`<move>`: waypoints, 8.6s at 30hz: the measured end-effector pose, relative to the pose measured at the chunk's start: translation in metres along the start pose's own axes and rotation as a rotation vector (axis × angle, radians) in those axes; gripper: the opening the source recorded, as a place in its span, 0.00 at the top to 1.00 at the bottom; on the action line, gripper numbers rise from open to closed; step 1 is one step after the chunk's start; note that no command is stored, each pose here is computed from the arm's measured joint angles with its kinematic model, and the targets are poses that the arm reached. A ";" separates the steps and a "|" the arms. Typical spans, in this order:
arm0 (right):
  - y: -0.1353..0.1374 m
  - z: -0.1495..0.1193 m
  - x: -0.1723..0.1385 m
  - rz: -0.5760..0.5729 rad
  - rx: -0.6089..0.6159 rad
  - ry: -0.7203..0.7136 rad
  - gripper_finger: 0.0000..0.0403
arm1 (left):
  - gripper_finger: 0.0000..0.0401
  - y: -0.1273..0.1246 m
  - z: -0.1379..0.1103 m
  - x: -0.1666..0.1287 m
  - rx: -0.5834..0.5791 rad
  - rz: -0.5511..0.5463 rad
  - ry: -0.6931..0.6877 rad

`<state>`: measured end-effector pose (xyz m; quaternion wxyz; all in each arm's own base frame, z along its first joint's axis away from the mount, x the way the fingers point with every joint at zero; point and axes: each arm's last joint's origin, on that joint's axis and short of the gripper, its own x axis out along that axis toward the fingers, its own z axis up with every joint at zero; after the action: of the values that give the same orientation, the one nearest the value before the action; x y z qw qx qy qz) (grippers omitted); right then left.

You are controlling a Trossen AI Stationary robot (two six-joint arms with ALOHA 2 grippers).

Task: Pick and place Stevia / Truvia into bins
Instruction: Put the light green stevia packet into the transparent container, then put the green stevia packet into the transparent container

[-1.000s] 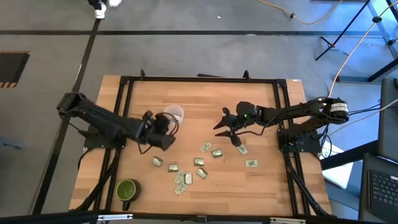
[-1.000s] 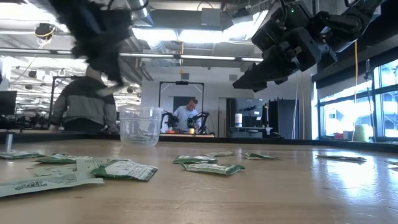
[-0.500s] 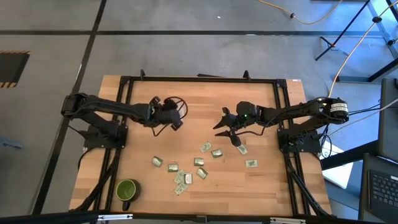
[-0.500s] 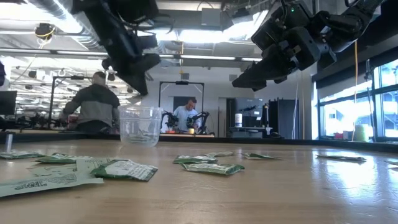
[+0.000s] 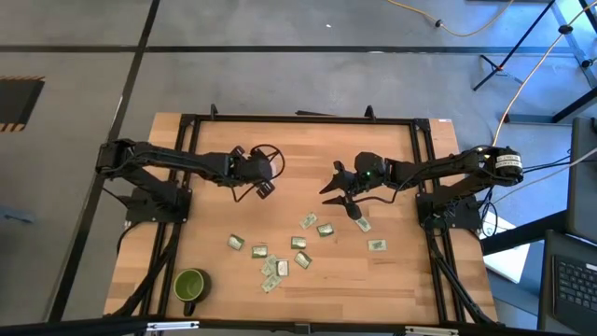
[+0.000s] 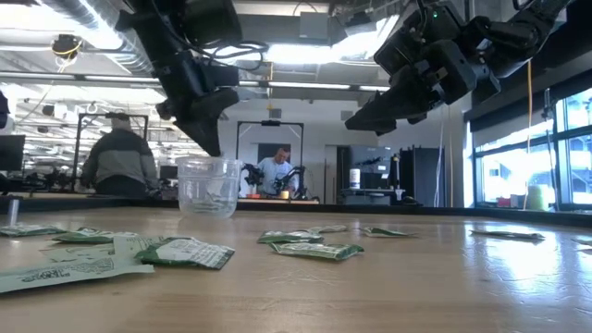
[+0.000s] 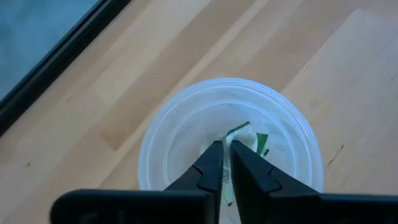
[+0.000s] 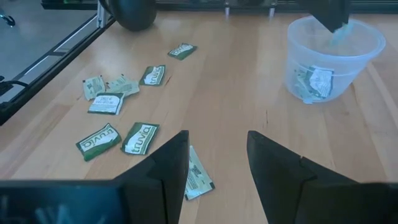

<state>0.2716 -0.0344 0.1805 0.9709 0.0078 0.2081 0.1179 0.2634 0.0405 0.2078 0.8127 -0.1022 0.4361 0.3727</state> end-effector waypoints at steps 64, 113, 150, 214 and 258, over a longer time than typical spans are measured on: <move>0.000 0.000 0.000 0.000 0.000 0.003 0.59 | 0.85 -0.091 -0.107 -0.029 -0.131 -0.054 0.751; 0.000 -0.001 0.000 0.001 0.000 0.010 0.59 | 0.99 -0.100 -0.120 -0.011 -0.108 -0.012 0.817; 0.000 -0.001 0.000 0.001 0.002 0.010 0.59 | 0.93 -0.115 -0.112 -0.008 -0.036 -0.206 0.726; 0.000 -0.001 0.000 0.001 0.002 0.008 0.59 | 0.85 -0.018 0.006 -0.064 0.118 -0.362 0.035; 0.000 -0.001 0.000 0.000 -0.001 0.010 0.59 | 0.86 -0.147 -0.117 -0.028 0.373 -0.414 0.401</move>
<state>0.2711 -0.0345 0.1795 0.9698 0.0066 0.2129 0.1184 0.2817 -0.1346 0.1367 0.7738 -0.1095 0.6179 0.0859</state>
